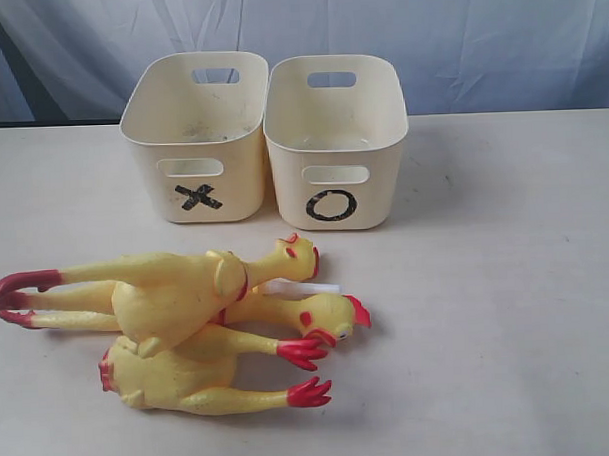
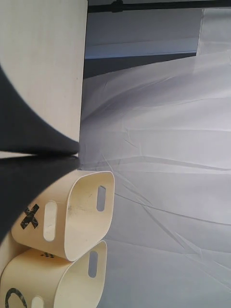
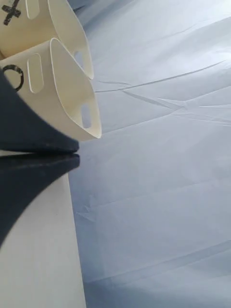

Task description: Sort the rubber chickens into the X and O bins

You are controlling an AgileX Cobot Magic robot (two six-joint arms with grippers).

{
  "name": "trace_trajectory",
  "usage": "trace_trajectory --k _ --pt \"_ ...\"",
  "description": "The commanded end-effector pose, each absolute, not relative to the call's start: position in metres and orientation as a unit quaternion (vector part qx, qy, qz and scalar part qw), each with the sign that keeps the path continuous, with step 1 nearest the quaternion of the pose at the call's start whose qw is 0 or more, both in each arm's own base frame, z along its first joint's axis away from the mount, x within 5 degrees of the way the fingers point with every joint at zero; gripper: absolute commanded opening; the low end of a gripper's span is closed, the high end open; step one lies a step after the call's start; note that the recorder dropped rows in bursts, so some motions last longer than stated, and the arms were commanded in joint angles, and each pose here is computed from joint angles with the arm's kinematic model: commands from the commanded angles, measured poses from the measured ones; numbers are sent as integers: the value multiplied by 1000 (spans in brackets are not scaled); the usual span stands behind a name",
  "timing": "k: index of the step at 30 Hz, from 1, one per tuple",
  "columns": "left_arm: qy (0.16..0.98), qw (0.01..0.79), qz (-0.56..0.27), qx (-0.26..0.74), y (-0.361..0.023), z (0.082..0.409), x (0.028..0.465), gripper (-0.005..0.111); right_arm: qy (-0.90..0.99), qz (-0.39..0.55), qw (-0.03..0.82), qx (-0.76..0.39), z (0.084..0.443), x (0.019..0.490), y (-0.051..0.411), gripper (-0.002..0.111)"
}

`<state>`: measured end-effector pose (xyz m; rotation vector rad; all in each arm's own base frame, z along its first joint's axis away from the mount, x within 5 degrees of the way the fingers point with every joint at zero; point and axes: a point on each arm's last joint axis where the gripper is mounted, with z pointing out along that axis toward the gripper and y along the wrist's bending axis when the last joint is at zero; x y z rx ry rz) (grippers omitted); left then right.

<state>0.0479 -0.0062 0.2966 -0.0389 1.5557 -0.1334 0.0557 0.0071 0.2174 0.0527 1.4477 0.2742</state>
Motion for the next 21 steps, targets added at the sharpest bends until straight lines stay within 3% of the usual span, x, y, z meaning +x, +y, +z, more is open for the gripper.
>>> trace_trajectory --k 1,6,10,14,21 --pt "698 713 -62 -19 -6 299 48 0 644 130 753 28 221 55 7 -1" --pt "698 713 -62 -19 -6 299 48 0 622 140 769 41 226 54 5 -1" --pt "698 713 -62 -19 -6 299 48 0 595 253 748 149 228 54 2 -1" --pt "698 713 -62 -19 -6 299 48 0 583 296 734 185 228 54 2 -1" --pt "698 713 -62 -19 -6 299 48 0 580 280 752 140 259 46 5 -1"
